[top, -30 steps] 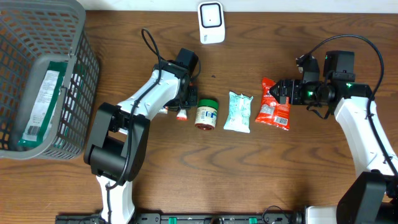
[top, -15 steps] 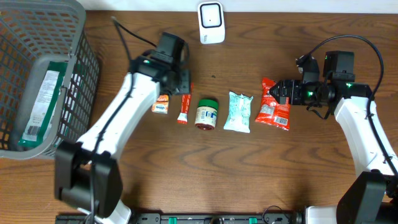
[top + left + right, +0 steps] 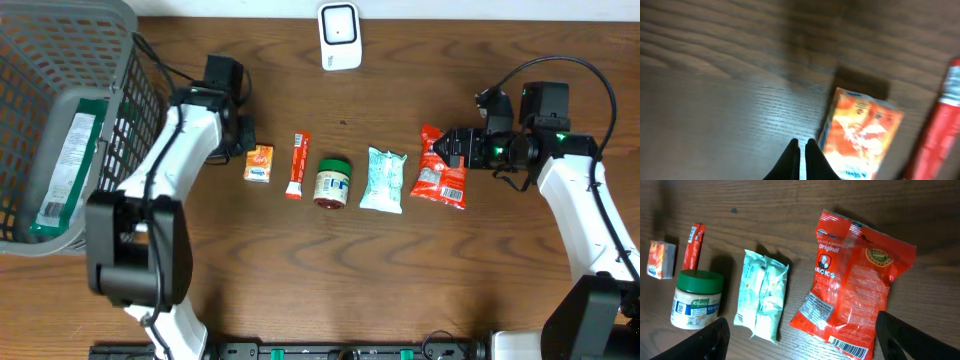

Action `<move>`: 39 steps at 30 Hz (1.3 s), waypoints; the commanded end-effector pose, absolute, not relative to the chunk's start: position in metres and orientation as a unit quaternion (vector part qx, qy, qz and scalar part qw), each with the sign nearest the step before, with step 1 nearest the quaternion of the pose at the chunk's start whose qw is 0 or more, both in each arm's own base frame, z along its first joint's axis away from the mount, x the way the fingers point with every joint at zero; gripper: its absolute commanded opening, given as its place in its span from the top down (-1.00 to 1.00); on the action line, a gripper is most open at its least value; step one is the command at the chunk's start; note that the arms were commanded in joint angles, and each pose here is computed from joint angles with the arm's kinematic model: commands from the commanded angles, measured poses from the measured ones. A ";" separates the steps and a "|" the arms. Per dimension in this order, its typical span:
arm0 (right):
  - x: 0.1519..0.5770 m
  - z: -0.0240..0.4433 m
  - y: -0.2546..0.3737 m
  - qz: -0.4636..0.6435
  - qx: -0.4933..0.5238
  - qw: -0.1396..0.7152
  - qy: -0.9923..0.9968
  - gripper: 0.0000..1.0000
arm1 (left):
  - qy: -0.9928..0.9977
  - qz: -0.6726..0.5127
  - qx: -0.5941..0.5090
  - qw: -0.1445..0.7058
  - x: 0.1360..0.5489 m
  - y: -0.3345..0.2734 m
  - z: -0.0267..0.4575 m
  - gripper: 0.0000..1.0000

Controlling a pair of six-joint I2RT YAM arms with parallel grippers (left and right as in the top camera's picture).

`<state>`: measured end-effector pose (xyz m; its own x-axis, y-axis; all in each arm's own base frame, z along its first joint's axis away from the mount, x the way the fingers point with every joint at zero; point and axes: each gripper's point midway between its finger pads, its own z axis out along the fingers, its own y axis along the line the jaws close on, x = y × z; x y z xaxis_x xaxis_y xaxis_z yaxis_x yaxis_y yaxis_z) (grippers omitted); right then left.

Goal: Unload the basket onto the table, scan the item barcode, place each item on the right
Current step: 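Carry the red stick packet with the left gripper and place it beside the orange box, then reach the left gripper into the basket and grasp the green glove package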

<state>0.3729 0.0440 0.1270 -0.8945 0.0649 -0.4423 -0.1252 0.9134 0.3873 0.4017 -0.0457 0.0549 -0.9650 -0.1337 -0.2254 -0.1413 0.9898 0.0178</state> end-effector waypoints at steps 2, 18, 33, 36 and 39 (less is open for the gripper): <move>0.370 0.121 0.047 0.209 -0.019 0.219 0.953 -0.77 | 0.995 0.027 -0.057 0.075 0.397 -0.046 0.019 0.84; 0.370 0.121 0.047 0.209 -0.019 0.219 0.953 -0.77 | 0.997 -0.060 0.025 0.040 0.376 -0.125 0.012 0.78; 0.370 0.121 0.047 0.209 -0.019 0.220 0.953 -0.78 | 0.952 0.015 -0.036 0.303 0.430 -0.029 0.263 -0.60; 0.370 0.121 0.047 0.209 -0.019 0.220 0.953 -0.78 | 0.926 0.069 -0.081 0.363 0.420 0.028 0.321 -0.64; 0.370 0.121 0.047 0.209 -0.019 0.220 0.953 -0.79 | 0.886 0.123 -0.169 0.415 0.398 0.105 0.364 -0.72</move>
